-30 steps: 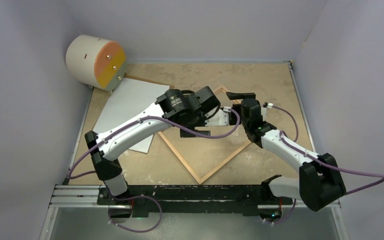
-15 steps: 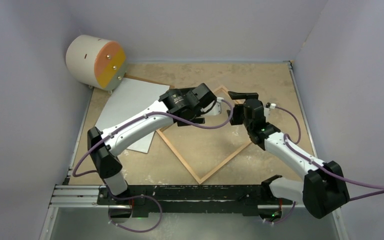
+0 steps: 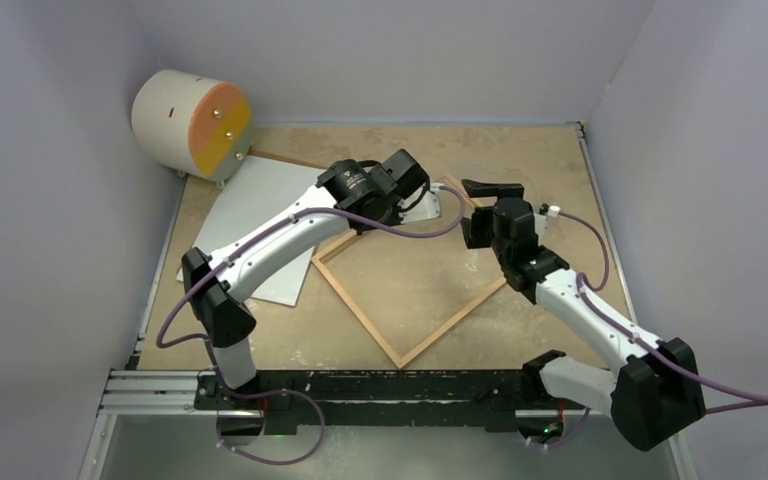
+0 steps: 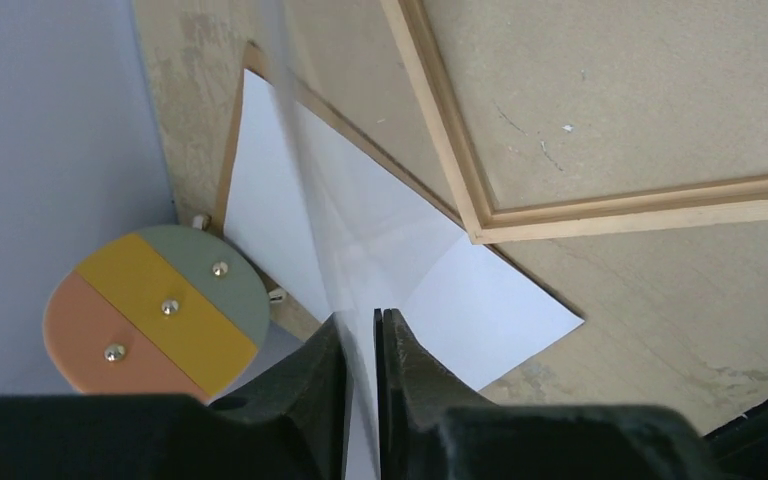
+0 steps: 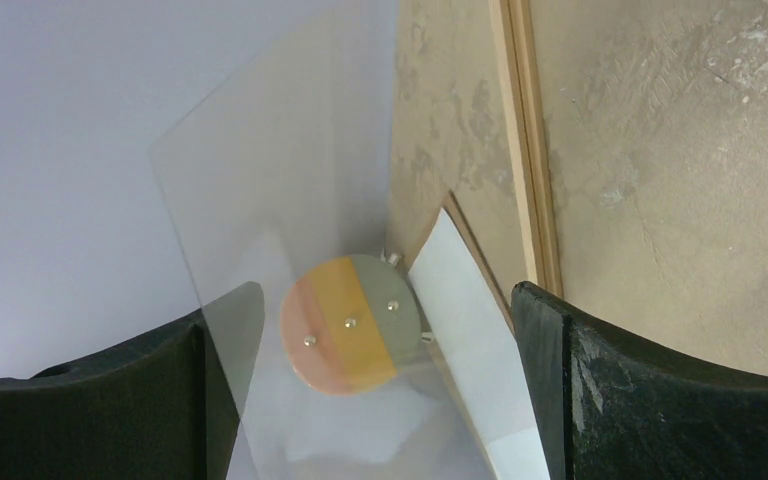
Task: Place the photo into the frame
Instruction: Pick up the photo frame item from the photo frame.
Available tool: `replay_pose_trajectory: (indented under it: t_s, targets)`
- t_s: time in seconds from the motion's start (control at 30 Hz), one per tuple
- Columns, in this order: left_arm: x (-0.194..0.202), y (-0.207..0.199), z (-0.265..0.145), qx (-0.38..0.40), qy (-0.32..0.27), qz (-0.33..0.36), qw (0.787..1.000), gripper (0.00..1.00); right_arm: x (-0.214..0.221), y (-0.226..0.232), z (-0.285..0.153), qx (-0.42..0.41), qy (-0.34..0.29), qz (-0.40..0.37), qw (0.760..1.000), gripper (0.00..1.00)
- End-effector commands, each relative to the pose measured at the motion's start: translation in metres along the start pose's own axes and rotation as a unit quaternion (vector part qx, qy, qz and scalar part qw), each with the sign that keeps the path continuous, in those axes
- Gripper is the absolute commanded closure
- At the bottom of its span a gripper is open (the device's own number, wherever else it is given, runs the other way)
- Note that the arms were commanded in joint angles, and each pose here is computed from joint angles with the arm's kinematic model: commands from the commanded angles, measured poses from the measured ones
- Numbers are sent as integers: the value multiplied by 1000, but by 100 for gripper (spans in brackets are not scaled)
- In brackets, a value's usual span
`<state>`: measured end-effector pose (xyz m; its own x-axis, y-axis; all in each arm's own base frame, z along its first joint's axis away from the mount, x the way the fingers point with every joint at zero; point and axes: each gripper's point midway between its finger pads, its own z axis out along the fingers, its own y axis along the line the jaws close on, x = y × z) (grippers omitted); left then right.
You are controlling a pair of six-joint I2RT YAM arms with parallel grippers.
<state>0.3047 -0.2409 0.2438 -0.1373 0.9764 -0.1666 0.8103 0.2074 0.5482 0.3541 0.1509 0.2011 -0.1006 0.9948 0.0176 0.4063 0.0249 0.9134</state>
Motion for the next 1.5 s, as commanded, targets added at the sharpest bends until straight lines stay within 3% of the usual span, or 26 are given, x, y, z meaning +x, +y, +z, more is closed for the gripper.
replay_pose_trajectory:
  t_s: [0.0,0.2,0.47,0.7,0.8,0.93,1.03,1.1,1.23,1.47]
  targets:
    - [-6,-8,-9,30,-13,-27,999,88,-13,28,-14,-23,-35,-15,999,5]
    - [-12,-21,-17,33,-13,-41,999,91,-25,45,-38,-10,-58,-69,996,7]
    - [-29,-56,-22,41,-18,-43,998,90,5,27,-55,63,42,-136,988,6]
    - [-34,-60,-20,39,-19,-38,998,88,6,5,-61,97,58,-154,982,9]
    - [-40,-59,-24,41,-30,-38,998,85,7,-6,-62,110,67,-164,978,18]
    - [-51,-63,-32,63,-55,-37,996,73,-1,-13,-65,125,53,-183,974,38]
    - [-61,-69,-43,95,-84,-41,991,44,-8,-15,-67,128,40,-195,972,58]
    - [-67,-69,-51,107,-103,-43,988,31,-12,-18,-69,130,32,-203,970,75]
    - [-72,-58,-65,95,-125,-43,987,20,-19,-24,-71,134,23,-230,964,96]
    - [-73,-34,-86,63,-159,-41,984,8,-41,-29,-76,140,2,-279,950,100]
